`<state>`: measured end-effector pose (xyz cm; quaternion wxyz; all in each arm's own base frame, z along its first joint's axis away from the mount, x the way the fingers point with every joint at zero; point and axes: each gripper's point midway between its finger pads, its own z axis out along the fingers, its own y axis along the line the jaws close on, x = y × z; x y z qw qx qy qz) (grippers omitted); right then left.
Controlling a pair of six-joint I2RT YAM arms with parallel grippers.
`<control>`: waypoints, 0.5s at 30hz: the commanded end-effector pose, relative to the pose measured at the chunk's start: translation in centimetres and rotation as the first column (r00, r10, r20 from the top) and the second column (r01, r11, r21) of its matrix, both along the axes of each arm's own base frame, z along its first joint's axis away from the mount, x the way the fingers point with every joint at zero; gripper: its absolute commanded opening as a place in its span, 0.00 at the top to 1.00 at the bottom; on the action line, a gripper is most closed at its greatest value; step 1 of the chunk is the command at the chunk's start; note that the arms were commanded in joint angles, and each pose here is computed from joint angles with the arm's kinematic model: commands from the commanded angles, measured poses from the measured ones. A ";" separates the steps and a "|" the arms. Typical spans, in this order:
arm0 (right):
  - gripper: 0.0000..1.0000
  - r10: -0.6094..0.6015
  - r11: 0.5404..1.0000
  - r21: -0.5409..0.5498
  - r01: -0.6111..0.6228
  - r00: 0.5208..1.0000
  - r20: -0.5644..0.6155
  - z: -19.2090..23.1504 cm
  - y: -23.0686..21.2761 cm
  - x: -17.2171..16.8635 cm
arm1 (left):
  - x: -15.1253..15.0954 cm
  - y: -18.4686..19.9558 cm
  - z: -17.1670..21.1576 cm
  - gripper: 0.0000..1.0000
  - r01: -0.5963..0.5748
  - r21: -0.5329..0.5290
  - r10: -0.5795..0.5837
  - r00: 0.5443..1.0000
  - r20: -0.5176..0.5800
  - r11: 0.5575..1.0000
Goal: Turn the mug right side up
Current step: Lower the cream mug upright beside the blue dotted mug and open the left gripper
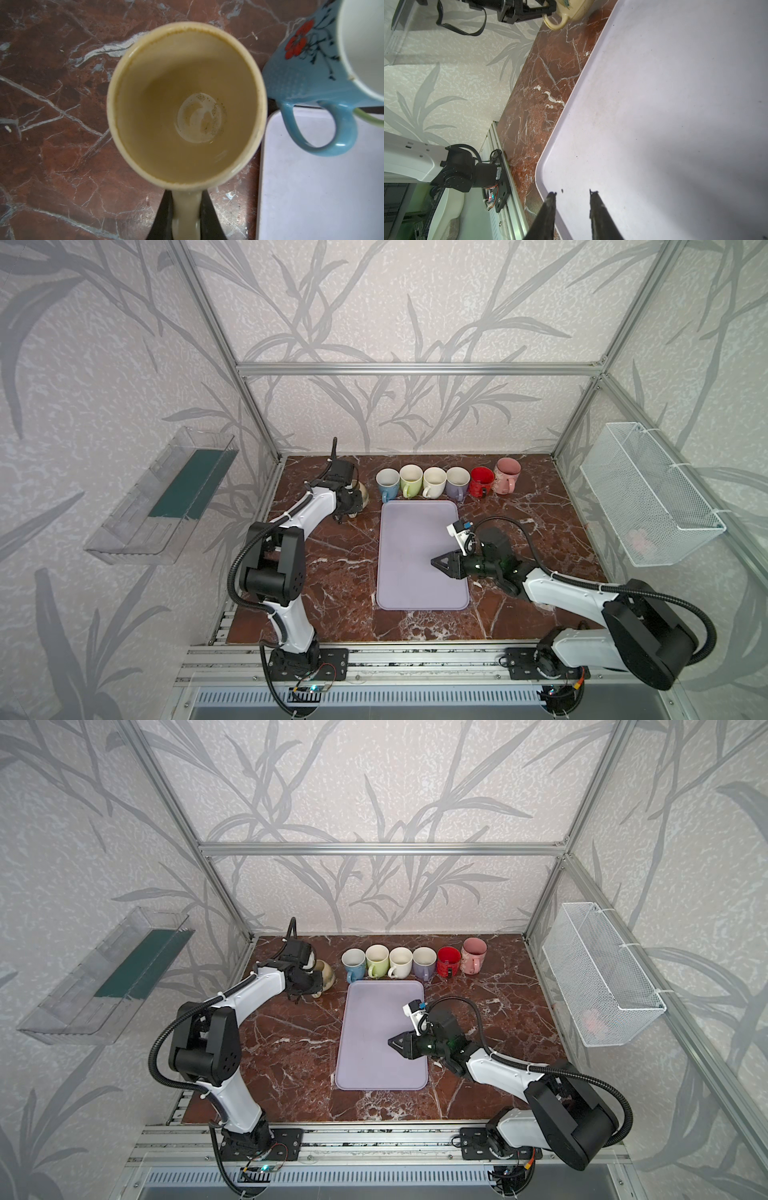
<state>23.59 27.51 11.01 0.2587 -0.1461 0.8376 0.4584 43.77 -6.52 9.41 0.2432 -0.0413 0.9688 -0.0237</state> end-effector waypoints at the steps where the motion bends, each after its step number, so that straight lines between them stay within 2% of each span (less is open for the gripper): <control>1: 0.70 0.010 1.000 0.019 -0.011 1.000 0.008 0.3 0.1 -0.2 | 2.6 0.5 2.9 1.00 0.018 0.052 -0.023 0.994 0.106 0.998; 15: 0.71 0.004 1.000 0.012 -0.004 1.000 0.008 0.0 0.0 -0.1 | 4.9 0.1 1.9 1.00 0.057 0.100 -0.069 0.990 0.126 0.993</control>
